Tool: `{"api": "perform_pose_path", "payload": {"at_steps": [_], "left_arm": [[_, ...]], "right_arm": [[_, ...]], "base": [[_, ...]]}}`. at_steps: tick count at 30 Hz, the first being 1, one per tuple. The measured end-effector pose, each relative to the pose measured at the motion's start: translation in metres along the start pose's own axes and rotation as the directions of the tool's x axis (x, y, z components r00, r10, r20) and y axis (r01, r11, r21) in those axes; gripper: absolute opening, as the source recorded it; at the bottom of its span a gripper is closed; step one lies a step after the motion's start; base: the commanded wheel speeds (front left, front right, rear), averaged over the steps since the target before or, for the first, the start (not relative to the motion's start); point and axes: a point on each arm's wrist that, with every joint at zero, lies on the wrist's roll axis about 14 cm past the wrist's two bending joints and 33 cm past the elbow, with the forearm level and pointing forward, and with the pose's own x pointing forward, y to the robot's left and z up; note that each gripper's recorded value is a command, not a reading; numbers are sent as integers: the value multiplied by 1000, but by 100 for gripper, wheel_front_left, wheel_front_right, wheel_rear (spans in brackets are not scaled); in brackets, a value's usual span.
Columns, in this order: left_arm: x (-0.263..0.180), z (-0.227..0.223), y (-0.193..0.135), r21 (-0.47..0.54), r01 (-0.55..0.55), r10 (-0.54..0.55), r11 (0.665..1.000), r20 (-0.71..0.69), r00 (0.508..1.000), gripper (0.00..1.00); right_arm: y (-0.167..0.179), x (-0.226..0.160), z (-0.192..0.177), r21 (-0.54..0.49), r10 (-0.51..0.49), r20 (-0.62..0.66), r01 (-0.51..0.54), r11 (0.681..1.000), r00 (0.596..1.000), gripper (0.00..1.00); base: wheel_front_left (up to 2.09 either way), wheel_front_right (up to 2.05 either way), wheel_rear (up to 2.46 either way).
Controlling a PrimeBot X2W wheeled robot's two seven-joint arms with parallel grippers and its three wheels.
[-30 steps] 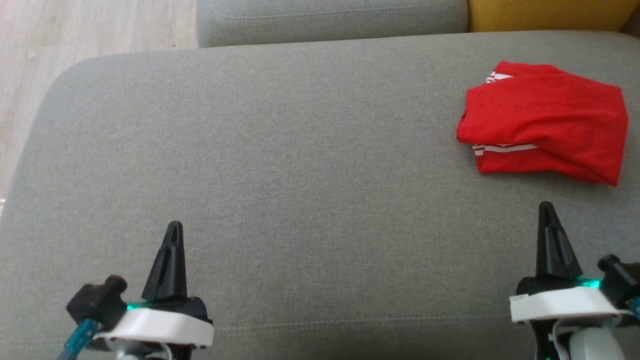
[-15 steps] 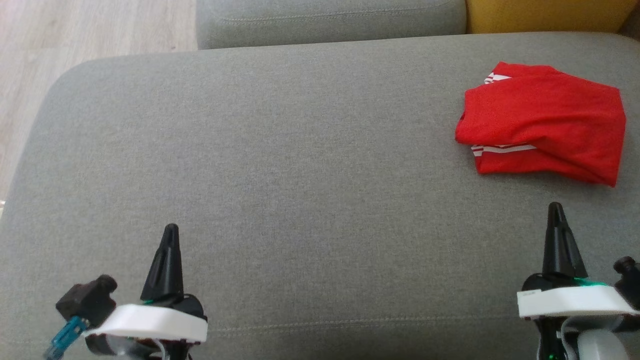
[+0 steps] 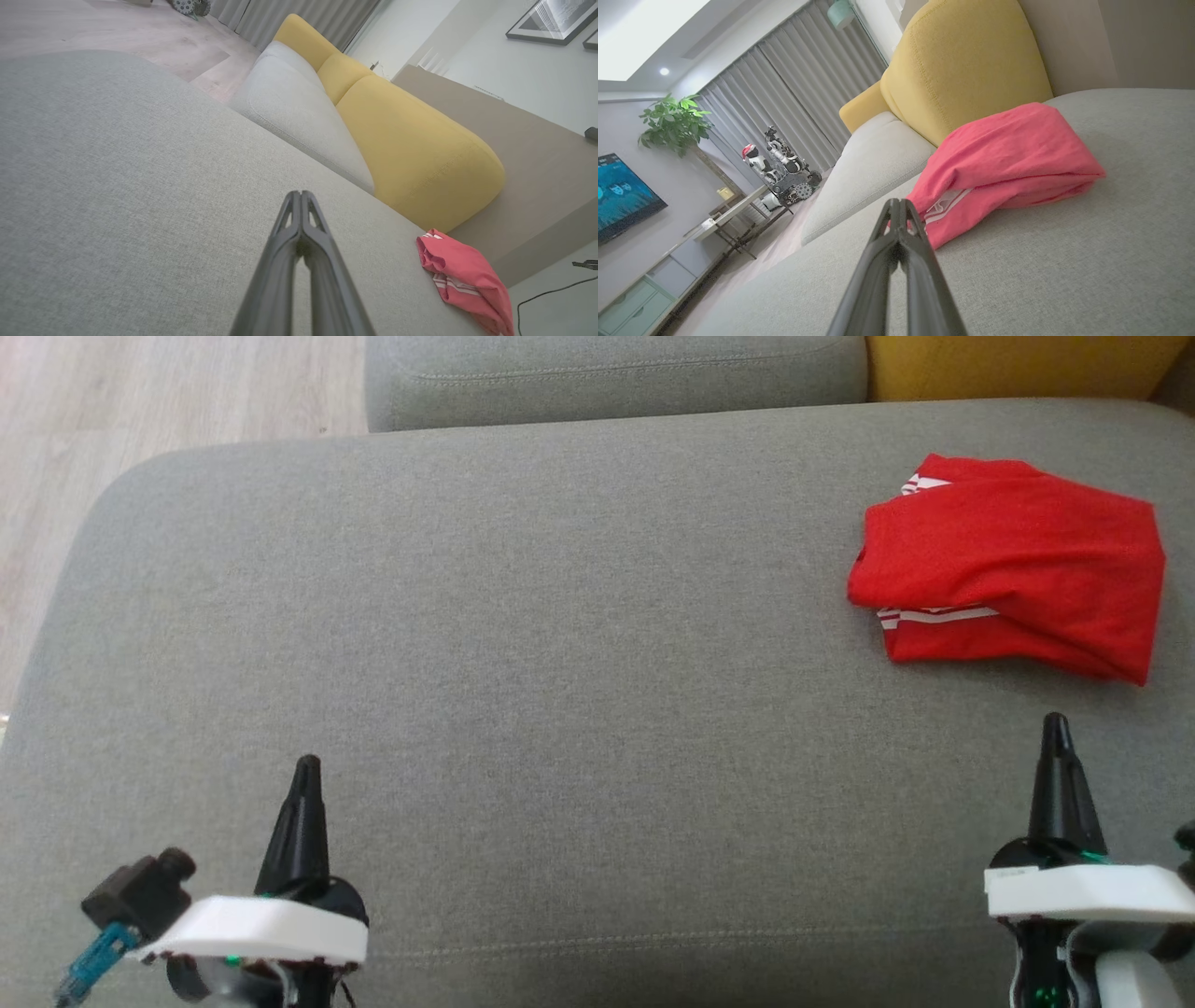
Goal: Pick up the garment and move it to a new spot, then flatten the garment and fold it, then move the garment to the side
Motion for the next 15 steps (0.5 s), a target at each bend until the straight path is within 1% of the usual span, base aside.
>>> {"api": "perform_pose_path", "payload": {"at_steps": [8,15], "left_arm": [[3,2,2,-70,-12,12,997,-2,1000,0],[2,-1,7,-140,-27,25,990,-21,999,0]], "right_arm": [[-3,1,3,79,-16,2,16,997,1000,0],[-6,0,3,164,-32,-1,32,986,999,0]], "base": [[0,0,0],[0,0,0]]}}
